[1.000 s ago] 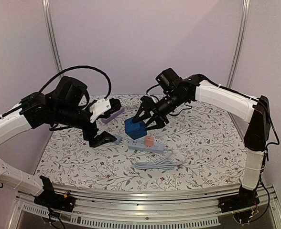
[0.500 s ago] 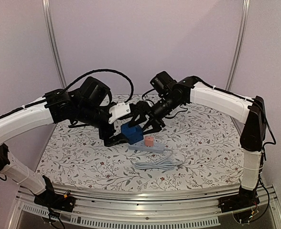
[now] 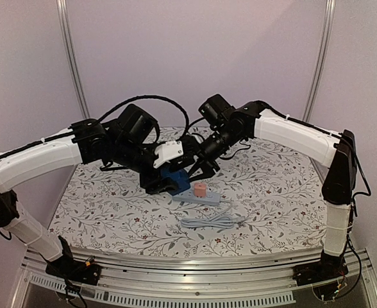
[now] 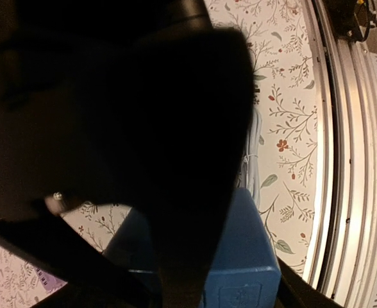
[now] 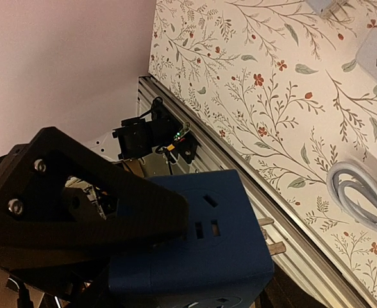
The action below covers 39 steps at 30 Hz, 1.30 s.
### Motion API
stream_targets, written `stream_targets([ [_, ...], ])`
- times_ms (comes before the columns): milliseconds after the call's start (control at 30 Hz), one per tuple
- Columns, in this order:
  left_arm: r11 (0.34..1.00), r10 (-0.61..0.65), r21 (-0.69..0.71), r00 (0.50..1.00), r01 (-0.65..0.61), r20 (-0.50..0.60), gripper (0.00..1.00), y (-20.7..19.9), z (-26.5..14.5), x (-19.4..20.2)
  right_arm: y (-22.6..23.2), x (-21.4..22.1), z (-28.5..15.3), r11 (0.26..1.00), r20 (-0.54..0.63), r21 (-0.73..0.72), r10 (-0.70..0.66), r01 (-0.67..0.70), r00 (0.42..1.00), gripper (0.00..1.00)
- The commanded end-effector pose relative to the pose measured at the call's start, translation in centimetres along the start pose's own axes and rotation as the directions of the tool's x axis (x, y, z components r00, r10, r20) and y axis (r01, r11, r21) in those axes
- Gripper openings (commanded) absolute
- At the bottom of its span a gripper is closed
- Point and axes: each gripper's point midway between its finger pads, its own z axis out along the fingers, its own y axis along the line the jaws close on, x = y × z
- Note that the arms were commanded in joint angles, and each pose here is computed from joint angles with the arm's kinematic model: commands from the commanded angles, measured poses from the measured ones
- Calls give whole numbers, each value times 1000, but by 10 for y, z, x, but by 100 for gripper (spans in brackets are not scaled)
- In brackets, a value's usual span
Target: Insert the plug
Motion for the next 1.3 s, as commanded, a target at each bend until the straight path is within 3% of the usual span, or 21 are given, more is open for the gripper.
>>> stream_targets([
  [0,999,22,34,1000,-22,10,70,-7,1,-8,11,4,-4,999,-15,-26,-43,42,999,0],
  [200,998,1,68,1000,0,-9,39,-10,6,-10,10,6,-6,997,-10,-10,-79,79,997,0],
  [333,996,-33,77,999,34,-14,2,-9,4,-14,2,6,-6,994,2,15,-105,105,994,5],
  [367,996,-46,81,999,47,-15,0,-10,4,-14,0,7,-6,994,3,20,-109,109,994,7],
  [700,987,-149,61,989,148,15,0,-14,-13,-15,-20,-5,-22,990,92,89,-119,111,989,52],
  [1133,960,-279,-4,960,279,11,0,-16,-31,10,-39,-25,-72,979,280,193,-120,66,953,92],
  [1267,950,-311,-23,950,311,26,0,-17,-40,15,-49,-35,-90,971,353,237,-108,22,929,98],
])
